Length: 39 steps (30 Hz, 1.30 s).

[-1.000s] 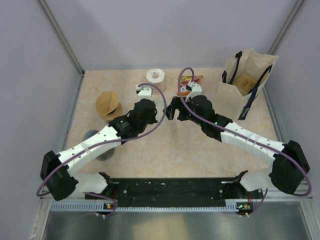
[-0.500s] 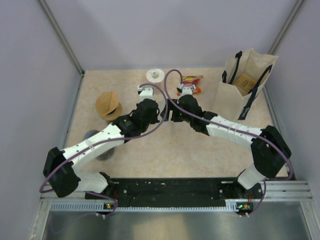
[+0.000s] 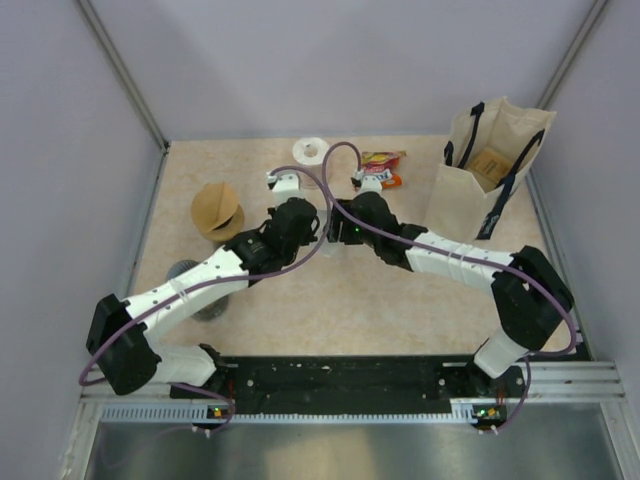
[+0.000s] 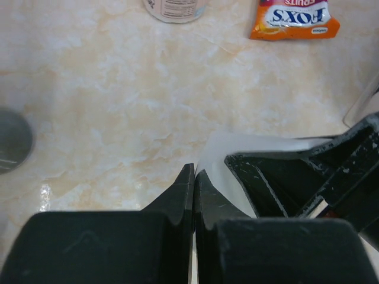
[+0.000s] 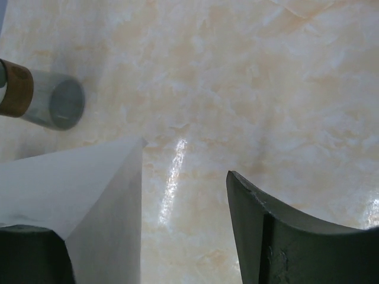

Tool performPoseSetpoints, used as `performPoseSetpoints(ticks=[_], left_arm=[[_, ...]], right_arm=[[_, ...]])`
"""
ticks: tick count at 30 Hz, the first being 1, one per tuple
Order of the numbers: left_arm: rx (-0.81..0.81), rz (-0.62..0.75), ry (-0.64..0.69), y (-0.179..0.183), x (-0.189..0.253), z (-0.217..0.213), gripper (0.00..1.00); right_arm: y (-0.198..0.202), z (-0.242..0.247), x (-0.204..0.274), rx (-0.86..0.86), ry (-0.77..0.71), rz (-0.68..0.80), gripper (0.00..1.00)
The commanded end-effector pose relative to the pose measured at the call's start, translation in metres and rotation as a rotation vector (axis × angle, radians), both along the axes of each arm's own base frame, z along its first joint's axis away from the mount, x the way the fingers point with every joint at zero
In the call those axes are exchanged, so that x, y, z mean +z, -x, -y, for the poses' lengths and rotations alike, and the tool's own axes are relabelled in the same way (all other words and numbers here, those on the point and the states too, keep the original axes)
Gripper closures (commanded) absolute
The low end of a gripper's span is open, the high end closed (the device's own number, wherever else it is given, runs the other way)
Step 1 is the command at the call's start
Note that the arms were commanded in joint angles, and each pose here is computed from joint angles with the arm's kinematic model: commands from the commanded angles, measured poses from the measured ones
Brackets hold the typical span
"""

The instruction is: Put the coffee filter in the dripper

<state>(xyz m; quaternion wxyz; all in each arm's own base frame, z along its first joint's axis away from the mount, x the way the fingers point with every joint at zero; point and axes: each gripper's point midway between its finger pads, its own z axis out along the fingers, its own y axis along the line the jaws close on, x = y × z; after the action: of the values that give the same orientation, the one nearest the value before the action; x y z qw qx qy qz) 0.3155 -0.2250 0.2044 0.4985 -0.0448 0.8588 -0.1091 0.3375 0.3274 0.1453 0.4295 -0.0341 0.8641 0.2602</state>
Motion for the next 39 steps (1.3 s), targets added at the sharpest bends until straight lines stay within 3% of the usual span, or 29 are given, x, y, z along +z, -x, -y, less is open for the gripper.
performPoseSetpoints(ticks=[1,16,19,30,34,36,39], left_arm=[[0.122,0.081,0.037,-0.009,0.027,-0.016,1.0],[0.176,0.056,0.001,-0.004,0.026,-0.034,1.0],[0.179,0.046,-0.001,-0.001,0.026,-0.037,1.0],[0.16,0.009,-0.021,0.007,0.024,-0.04,1.0],[0.145,-0.011,-0.047,0.013,0.025,-0.045,1.0],[0.148,-0.013,-0.049,0.018,0.029,-0.049,1.0],[0.14,-0.011,-0.042,0.025,0.039,-0.056,1.0]], right_arm=[[0.004,0.006,0.009,-0.01,-0.004,0.046,0.4],[0.017,0.023,0.009,0.055,0.06,0.12,0.42],[0.024,0.019,0.017,0.128,0.053,0.155,0.35],[0.05,0.01,0.073,0.309,-0.039,0.327,0.24],[0.06,0.02,0.111,0.318,-0.073,0.418,0.14],[0.065,0.03,0.124,0.292,-0.095,0.452,0.02],[0.068,0.051,0.132,0.214,-0.113,0.498,0.01]])
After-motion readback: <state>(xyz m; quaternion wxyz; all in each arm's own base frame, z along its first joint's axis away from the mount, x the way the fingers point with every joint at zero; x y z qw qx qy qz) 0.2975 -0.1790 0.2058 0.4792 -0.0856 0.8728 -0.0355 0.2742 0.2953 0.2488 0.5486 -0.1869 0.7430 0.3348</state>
